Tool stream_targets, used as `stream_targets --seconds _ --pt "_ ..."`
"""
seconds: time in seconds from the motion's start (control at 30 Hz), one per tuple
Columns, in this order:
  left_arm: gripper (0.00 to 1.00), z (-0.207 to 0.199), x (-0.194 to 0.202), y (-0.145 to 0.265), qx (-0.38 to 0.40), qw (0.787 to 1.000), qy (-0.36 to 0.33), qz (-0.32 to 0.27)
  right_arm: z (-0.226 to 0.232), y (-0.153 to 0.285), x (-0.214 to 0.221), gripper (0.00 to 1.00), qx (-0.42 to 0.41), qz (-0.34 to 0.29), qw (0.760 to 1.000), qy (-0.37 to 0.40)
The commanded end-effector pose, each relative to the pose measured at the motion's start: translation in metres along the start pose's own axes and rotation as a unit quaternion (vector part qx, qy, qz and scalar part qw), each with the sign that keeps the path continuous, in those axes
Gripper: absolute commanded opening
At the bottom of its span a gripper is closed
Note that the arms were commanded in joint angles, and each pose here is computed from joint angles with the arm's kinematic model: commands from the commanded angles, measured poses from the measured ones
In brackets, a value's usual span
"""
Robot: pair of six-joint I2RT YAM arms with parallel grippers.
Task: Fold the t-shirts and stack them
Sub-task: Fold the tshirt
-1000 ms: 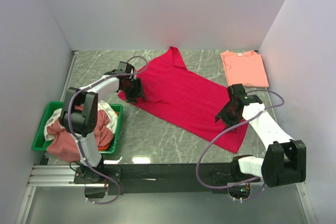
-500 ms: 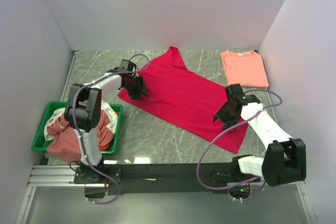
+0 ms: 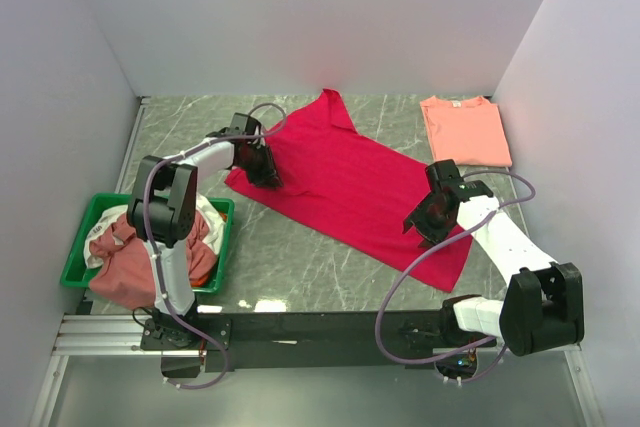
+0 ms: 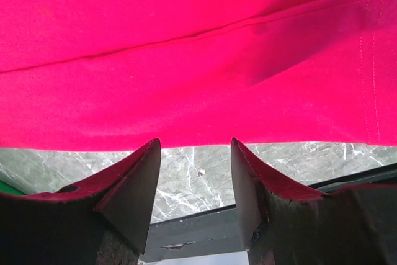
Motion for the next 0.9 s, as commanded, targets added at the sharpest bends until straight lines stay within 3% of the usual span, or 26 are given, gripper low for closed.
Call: stream_targets --seconds 0.0,0.33,0.87 --pt "0.28 -0.015 -0.016 0.003 0.027 0.999 -0.012 -0.020 0.001 0.000 0.001 0.56 -0.001 -0.007 1.000 -0.002" --pt "0.01 -0.022 -0.023 0.002 0.035 0.999 -0.018 -0.019 -0.001 -0.001 0.003 0.56 0.002 -0.005 1.000 0.001" --pt "0.01 -0.067 -0.045 -0.023 0.105 0.993 -0.062 -0.004 -0.001 -0.004 0.003 0.56 0.007 -0.004 1.000 0.003"
Point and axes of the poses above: each gripper's point midway between its finger pads, its own y axis back along the fingers, its own z axis along the line the jaws close on, x = y × z, the point moved 8 cm from there along y, back along the fingers, and after that the axes turned 9 degrees about -y, right-handed, at the moved point
